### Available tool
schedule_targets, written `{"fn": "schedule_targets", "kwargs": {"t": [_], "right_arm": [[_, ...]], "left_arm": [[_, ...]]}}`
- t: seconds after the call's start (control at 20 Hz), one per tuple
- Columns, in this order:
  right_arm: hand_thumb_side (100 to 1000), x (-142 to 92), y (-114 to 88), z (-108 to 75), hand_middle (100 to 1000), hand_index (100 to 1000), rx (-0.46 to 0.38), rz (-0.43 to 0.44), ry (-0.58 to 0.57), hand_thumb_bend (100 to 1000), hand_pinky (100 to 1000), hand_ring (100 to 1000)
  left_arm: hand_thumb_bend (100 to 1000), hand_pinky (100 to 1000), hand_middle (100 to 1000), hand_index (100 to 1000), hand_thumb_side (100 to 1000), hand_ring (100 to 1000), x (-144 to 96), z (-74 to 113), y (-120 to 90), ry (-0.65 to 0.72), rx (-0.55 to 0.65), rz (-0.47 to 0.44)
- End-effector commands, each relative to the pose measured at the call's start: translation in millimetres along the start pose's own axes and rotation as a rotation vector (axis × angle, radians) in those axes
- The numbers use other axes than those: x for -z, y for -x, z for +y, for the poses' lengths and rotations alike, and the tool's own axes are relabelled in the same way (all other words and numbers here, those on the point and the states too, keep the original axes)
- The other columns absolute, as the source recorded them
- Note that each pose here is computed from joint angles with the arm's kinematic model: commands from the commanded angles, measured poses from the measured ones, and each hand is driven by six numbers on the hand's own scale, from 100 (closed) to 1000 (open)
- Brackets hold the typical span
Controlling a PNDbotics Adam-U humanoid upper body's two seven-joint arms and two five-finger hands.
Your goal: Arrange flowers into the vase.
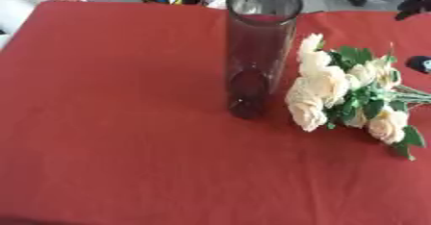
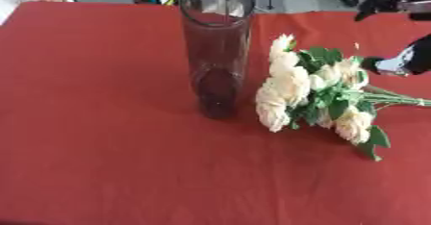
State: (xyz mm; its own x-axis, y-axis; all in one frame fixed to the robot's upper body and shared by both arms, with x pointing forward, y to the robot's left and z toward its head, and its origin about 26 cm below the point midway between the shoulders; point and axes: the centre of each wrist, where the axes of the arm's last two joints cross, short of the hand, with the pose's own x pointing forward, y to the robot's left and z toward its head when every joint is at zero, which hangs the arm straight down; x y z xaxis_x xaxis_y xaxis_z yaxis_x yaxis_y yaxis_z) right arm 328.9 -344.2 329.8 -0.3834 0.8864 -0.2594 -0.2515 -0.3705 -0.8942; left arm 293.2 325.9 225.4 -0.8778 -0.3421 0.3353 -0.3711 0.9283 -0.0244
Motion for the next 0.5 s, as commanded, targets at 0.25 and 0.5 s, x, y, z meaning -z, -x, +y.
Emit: {"fn": "schedule_targets", "kwargs": {"t": [0.25, 0.5], "right_arm": [[614, -7.9, 18.4, 5.9, 988, 1000, -0.018, 0.117, -0.046, 308, 964, 996], [602, -5.6, 24.4, 14.9, 1000, 1000, 0.021, 0.126, -0.068, 323, 951, 950]], "left_arm": [[100, 729, 888, 980, 1000, 878, 8.7, 0.9, -5.7, 0.014, 0.007, -0.041], [100, 729, 888, 979, 1000, 878, 9.0, 0.2, -5.8, 0.015, 0.006, -0.043]]}}
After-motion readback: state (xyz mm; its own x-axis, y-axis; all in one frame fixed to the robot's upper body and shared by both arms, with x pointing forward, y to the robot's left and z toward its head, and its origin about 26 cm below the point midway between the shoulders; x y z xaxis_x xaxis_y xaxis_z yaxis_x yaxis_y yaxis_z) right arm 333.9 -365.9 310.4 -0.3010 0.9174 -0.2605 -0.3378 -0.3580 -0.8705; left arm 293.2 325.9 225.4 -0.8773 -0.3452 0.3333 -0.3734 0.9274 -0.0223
